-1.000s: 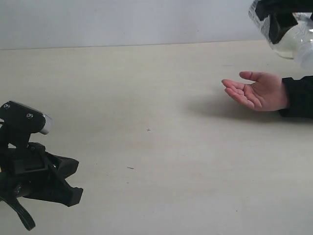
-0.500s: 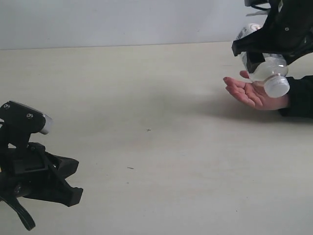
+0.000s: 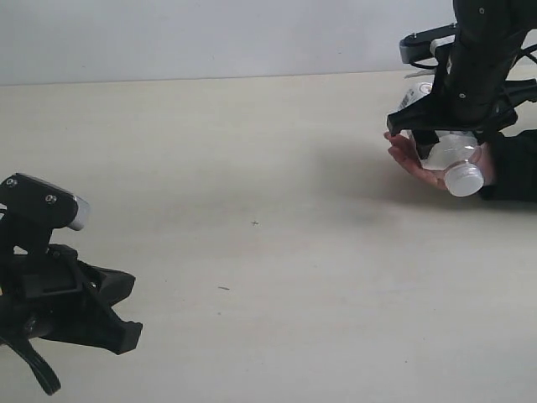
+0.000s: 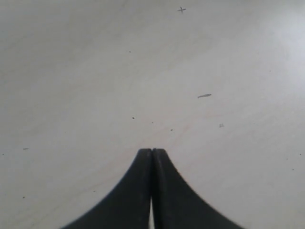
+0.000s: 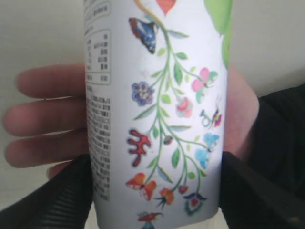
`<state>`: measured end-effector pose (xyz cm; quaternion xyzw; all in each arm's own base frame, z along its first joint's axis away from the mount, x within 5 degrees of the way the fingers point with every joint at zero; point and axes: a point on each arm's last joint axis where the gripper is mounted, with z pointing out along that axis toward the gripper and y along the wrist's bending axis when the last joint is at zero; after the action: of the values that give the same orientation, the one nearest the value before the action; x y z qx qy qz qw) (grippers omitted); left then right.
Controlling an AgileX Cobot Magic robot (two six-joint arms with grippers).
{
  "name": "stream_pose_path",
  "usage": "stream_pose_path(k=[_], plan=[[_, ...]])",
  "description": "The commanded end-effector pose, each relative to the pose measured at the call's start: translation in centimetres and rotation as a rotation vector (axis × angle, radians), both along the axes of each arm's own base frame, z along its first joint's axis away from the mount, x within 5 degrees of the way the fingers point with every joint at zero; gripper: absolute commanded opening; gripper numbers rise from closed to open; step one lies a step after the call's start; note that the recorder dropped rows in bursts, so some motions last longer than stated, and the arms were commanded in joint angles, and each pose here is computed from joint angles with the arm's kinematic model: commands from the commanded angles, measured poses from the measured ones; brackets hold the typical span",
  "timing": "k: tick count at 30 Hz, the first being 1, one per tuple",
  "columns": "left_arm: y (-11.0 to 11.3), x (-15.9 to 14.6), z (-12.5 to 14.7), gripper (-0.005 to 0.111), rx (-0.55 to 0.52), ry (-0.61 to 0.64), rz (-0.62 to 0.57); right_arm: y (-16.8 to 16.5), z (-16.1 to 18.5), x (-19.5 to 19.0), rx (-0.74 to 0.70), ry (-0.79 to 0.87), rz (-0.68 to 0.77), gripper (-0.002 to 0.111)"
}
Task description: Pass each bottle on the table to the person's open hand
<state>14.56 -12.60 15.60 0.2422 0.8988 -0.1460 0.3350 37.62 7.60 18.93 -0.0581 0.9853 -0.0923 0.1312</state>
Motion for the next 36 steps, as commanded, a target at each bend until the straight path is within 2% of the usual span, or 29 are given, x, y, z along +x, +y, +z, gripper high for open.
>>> stream_pose_path(k=[1,5,7,10,14,19,21,22,23,26,27,28,29,33,36], plan=[[0.1,0.0,0.1,0.001,-0.006,-0.012,0.007,-0.3,0.0,0.1,-0.012,-0.009,0.02,0.05],[0.1,0.0,0.1,0.001,-0.006,-0.012,0.007,-0.3,0.0,0.2,-0.013,-0.018,0.027,0.094],[0.1,0.0,0.1,0.001,-0.006,-0.012,0.007,-0.2,0.0,0.3,-0.01,-0.025,0.03,0.104],[0.1,0.0,0.1,0.001,-0.006,-0.012,0.007,-0.1,0.3,0.2,-0.005,-0.031,0.03,0.105],[0.1,0.0,0.1,0.001,-0.006,-0.012,0.007,-0.3,2.4,-0.2,-0.006,-0.077,0.067,0.105],[0.1,0.0,0.1,0.001,-0.006,-0.012,0.007,0.1,8.1,-3.3,0.117,-0.25,0.202,0.105],[0.1,0.0,0.1,0.001,-0.006,-0.012,0.007,0.1,10.2,-5.5,0.182,-0.42,0.259,0.098],[0.1,0.0,0.1,0.001,-0.006,-0.012,0.007,0.0,11.7,-7.0,0.222,-0.547,0.274,0.088],[0.1,0.0,0.1,0.001,-0.006,-0.012,0.007,-0.2,12.4,-8.2,0.248,-0.603,0.269,0.08],[0.1,0.0,0.1,0.001,-0.006,-0.012,0.007,-0.8,13.9,-11.4,0.314,-0.722,0.246,0.046],[0.1,0.0,0.1,0.001,-0.006,-0.012,0.007,-1.0,14.4,-12.4,0.34,-0.75,0.234,0.032],[0.1,0.0,0.1,0.001,-0.006,-0.012,0.007,-1.2,15.3,-13.6,0.377,-0.802,0.218,0.013],[0.1,0.0,0.1,0.001,-0.006,-0.012,0.007,-1.3,15.4,-14.3,0.414,-0.82,0.198,0.003],[0.1,0.0,0.1,0.001,-0.006,-0.012,0.007,-2.2,16.4,-18.0,0.452,-0.914,0.192,0.0],[0.1,0.0,0.1,0.001,-0.006,-0.012,0.007,-2.5,16.4,-19.7,0.452,-0.899,0.198,0.0]])
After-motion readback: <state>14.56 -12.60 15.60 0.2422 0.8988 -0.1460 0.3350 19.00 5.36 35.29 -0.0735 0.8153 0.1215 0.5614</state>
